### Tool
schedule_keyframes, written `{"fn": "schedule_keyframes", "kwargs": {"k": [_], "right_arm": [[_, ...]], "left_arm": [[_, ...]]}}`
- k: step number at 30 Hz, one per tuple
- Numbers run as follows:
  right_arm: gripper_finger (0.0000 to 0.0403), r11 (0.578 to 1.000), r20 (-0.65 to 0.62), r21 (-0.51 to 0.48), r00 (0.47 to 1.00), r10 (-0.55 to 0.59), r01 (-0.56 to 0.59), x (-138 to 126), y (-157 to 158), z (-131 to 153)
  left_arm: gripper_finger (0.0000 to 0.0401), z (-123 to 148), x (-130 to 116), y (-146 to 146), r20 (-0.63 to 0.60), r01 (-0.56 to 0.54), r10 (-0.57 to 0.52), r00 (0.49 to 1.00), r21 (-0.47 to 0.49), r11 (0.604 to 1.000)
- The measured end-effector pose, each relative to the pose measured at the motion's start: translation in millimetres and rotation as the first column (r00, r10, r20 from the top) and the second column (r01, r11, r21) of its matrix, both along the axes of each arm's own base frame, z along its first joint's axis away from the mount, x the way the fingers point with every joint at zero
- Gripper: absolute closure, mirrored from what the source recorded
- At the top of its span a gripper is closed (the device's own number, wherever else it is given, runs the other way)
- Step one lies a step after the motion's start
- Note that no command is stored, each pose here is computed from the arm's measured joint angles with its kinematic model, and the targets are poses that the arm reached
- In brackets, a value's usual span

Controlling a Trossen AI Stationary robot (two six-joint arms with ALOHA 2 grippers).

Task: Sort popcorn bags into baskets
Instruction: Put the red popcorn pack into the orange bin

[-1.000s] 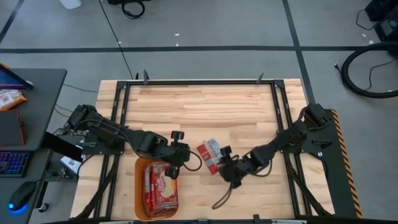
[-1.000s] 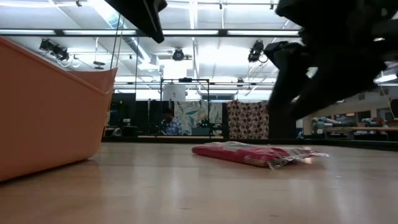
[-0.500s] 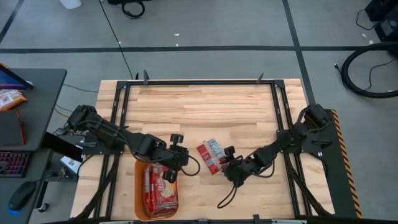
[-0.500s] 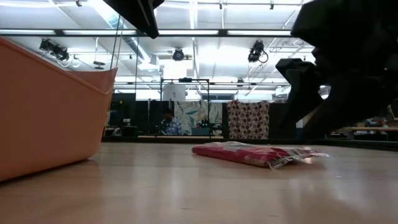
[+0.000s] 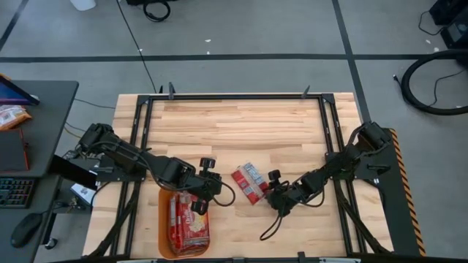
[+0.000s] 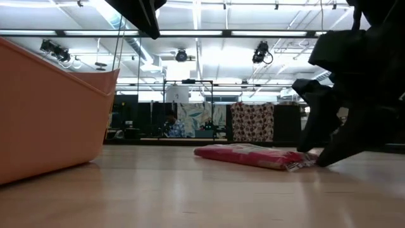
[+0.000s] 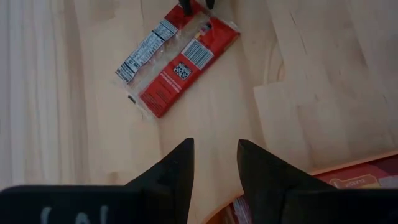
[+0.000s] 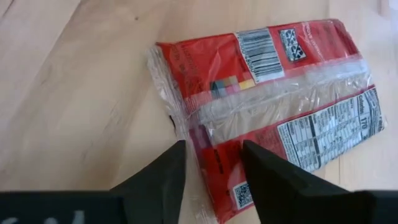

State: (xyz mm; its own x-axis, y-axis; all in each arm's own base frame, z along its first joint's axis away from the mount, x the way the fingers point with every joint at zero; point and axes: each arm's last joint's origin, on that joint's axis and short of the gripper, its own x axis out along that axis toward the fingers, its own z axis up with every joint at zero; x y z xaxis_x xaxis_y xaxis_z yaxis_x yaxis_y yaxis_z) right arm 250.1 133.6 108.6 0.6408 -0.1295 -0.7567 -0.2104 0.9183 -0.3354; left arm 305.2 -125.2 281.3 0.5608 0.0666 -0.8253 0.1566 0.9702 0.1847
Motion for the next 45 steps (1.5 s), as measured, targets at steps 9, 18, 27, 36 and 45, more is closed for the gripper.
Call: {"fn": "schedule_keyframes", "kwargs": {"k": [9, 18, 27, 36, 45], "right_arm": [[0.0355, 0.999, -0.006, -0.002, 0.999, -0.037, 0.037, -2.1, -4.1, -2.6], [0.0387, 0.998, 0.061, 0.040, 0.997, -0.057, 0.054, 10.8, 2.4, 12.0], [0.0391, 0.986, 0.176, 0.150, 0.979, -0.104, 0.077, 39.7, 13.3, 69.1], [0.0397, 0.917, 0.247, 0.357, 0.930, -0.274, 0.175, 59.0, 0.4, 110.3], [0.0395, 0.855, 0.253, 0.479, 0.902, -0.350, 0.197, 67.1, -3.8, 123.4]], "left_arm": [[0.0273, 0.3, -0.6, -1.4, 0.002, 0.004, -0.004, 1.000, -0.002, 1.000], [0.0273, -7.8, 12.5, -4.8, 0.040, 0.040, -0.041, 0.998, 0.022, 0.999], [0.0232, -23.0, 23.6, -15.2, 0.040, 0.093, -0.094, 0.995, 0.030, 0.995], [0.0098, -40.9, 32.5, -21.4, 0.035, 0.053, -0.056, 0.998, 0.077, 0.996], [0.0093, -38.7, 33.7, -21.3, 0.103, -0.101, 0.096, 0.990, 0.052, 0.993]]}}
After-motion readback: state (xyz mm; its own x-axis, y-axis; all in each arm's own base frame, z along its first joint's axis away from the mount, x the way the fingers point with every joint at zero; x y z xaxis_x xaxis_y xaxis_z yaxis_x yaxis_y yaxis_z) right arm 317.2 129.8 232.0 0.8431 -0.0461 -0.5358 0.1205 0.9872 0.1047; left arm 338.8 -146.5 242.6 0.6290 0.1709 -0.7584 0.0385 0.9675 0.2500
